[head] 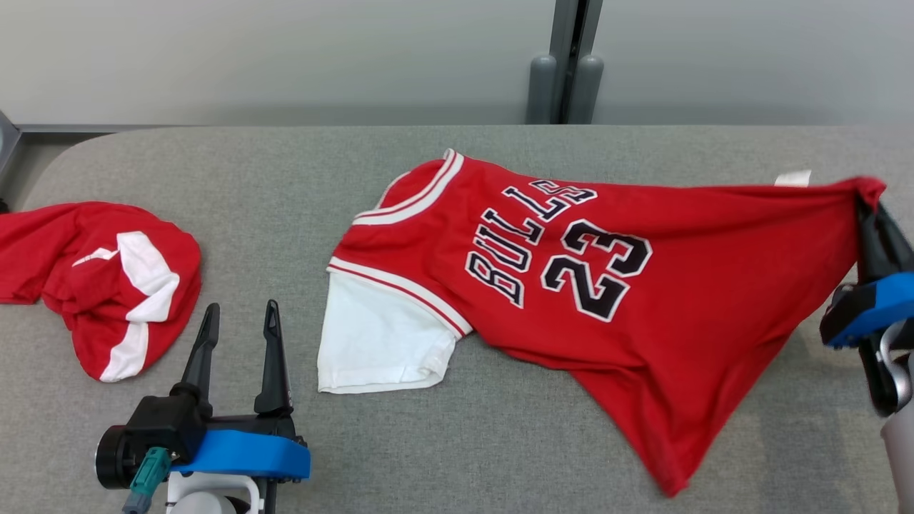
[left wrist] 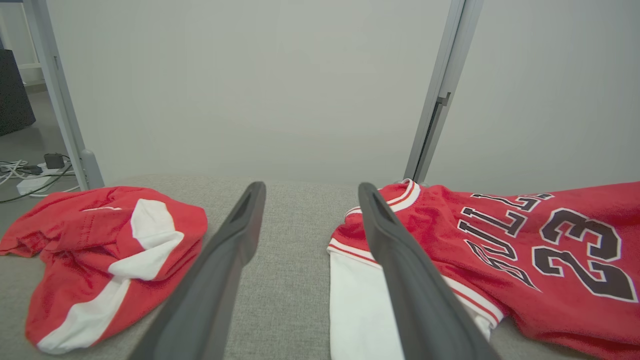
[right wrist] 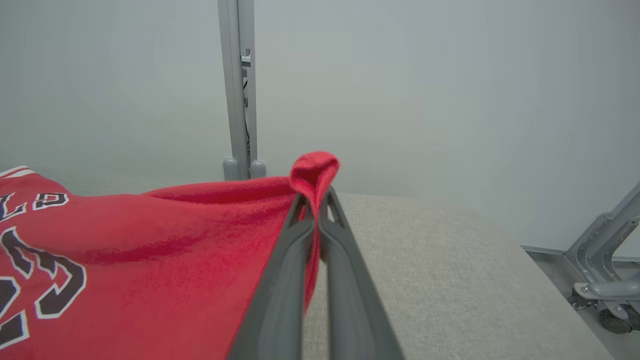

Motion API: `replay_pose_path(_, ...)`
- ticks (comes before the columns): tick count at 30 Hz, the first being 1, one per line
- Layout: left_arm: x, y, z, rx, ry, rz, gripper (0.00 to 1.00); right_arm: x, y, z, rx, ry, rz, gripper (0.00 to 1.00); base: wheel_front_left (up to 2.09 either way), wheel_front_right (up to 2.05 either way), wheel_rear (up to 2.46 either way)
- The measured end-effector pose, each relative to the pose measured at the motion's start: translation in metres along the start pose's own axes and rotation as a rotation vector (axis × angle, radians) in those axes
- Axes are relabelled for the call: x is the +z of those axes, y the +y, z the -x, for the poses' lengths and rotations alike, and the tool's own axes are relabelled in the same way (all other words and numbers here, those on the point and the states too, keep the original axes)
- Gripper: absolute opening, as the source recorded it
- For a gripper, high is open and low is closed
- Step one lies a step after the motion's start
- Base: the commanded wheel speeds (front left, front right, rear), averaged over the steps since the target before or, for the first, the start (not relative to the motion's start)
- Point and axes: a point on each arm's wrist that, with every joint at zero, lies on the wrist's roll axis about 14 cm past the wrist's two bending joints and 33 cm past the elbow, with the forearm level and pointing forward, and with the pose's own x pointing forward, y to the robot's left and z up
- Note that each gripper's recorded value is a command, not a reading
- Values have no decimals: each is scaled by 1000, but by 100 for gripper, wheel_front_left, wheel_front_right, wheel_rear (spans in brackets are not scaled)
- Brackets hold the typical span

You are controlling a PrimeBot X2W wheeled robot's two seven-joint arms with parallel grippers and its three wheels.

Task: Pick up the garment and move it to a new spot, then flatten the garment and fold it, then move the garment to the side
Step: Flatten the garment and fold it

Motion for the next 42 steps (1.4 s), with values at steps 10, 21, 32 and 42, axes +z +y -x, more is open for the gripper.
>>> replay_pose_path(10, 7, 2, 15, 9, -18, 7, 100, 93, 25, -3, 78, -262, 20, 0, 0, 0, 0)
replay_pose_path(21, 12, -3, 21, 0, -33, 8, 100, 143, 39, 16, 121, -374, 33, 0, 0, 0, 0)
replay_pose_path(32, 11, -1, 18, 5, -31, 13, 100, 128, 31, 4, 107, -305, 56, 0, 0, 0, 0)
replay_pose_path(42, 10, 0, -2, 2, -30, 9, 100, 118, 19, -52, 85, -228, 114, 0, 0, 0, 0)
